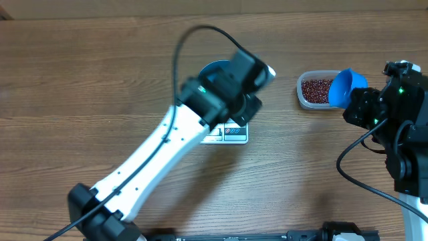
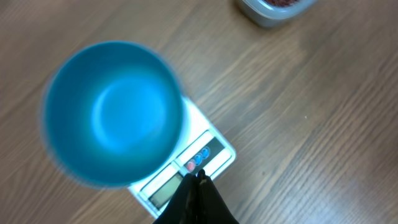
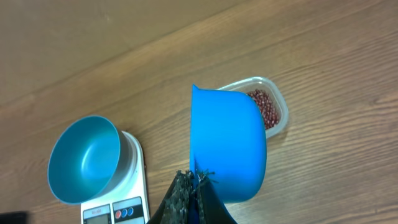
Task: Scoop item into bowl and weigh 150g on scale
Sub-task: 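Move the left gripper down to the scale's buttons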
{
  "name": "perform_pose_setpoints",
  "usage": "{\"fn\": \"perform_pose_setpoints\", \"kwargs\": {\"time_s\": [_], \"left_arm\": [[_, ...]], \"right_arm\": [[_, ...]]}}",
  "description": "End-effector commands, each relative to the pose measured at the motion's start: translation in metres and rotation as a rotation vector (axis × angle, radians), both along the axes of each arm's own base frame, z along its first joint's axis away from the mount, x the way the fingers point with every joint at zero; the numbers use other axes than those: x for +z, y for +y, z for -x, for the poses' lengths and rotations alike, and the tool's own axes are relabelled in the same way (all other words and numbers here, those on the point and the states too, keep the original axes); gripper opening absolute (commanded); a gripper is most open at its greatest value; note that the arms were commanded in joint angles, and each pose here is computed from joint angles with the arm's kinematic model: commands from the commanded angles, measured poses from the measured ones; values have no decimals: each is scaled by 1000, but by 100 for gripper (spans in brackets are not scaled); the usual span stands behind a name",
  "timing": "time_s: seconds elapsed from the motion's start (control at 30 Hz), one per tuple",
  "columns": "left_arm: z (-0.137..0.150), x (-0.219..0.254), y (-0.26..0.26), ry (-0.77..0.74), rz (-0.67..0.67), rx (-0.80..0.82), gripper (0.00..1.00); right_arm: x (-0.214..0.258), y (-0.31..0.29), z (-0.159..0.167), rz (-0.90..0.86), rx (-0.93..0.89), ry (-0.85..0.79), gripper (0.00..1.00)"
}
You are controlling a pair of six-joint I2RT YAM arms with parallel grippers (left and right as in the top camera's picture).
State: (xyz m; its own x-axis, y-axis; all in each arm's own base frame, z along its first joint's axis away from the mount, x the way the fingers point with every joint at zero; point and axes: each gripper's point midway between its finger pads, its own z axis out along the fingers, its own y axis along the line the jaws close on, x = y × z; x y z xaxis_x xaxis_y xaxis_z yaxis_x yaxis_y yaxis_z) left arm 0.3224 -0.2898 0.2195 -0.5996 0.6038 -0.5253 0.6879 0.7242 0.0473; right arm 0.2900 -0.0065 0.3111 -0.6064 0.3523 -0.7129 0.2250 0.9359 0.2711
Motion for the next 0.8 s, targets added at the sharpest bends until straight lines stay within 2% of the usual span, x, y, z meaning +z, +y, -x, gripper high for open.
{"fn": "perform_pose_setpoints", "kwargs": {"time_s": [0.0, 0.33, 0.77], "left_arm": [[15, -38, -10, 27, -48, -92, 4], [17, -118, -2, 9, -82, -77, 4], [25, -150, 8, 51, -123, -75, 4]], "right_arm": [[13, -3, 2, 11, -9, -36, 4], [14, -2, 2, 5, -7, -37, 4], [14, 0, 2, 1, -1, -37, 4]]}}
